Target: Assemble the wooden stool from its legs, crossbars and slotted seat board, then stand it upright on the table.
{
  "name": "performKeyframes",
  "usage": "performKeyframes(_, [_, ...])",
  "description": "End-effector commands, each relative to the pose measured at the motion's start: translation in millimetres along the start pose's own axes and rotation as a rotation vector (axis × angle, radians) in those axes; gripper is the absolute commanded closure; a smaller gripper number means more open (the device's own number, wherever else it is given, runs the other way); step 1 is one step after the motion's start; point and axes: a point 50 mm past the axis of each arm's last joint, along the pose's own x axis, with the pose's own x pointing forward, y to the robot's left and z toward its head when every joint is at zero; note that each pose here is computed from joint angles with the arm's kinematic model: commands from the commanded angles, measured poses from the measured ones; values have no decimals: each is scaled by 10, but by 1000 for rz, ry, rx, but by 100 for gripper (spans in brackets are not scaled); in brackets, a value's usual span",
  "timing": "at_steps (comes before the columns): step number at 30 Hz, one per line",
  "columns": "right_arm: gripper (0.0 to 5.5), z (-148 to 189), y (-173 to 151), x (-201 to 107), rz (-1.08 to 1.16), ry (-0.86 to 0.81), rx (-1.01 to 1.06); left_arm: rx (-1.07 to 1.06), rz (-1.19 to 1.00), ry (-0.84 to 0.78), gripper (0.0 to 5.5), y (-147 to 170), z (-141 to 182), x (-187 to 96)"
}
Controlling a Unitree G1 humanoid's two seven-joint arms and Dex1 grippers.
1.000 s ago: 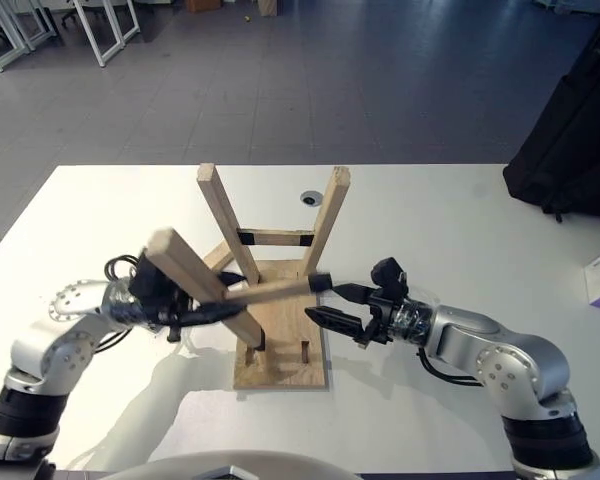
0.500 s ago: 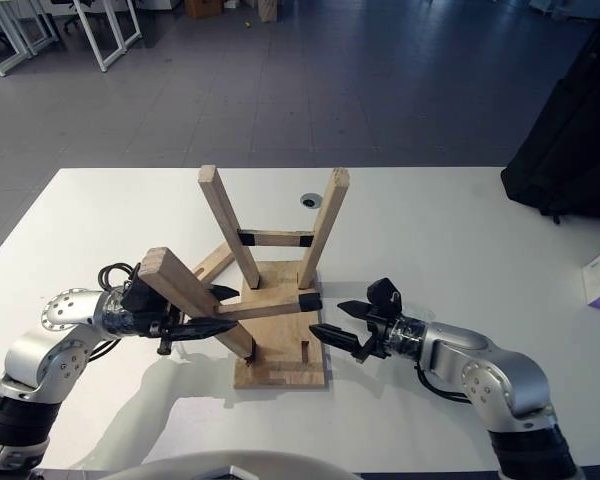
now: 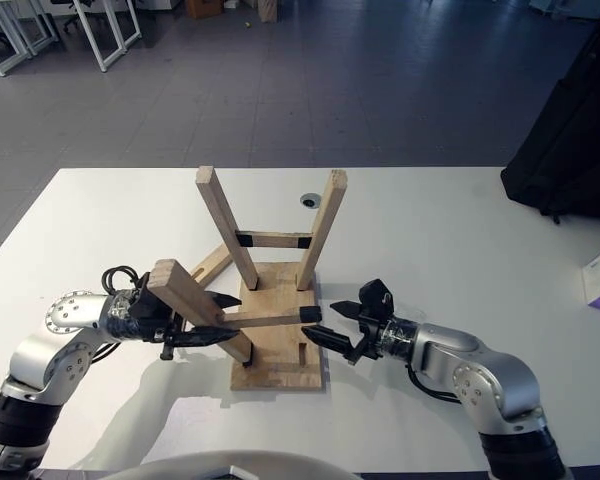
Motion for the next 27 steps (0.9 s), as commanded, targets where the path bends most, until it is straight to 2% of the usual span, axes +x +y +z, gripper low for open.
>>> performKeyframes(1, [27,34,24,15,9,2,-16,38,-4,77,346,30,-64,-31])
performKeyframes(3, [27,18,28,12,7,1,-13,60,15,138,346,6,-164,-19])
performKeyframes(6, [27,-48,15,-8,-11,17,-7,56,120,378,346,10,-467,3])
performKeyframes(8, [27,-109,-10,-40,-35,54,-19,88,127,458,346,-27,-577,14])
performKeyframes(13, [27,-215,-123,-54,-144,153,-105,96,51,383,346,-151,-623,50])
performKeyframes(18, [27,-170,-247,99,-406,63,-150,122,43,348,346,-98,-549,47])
performKeyframes(27, [27,-228,-163,205,-414,56,-145,182,28,384,346,92,-449,-63])
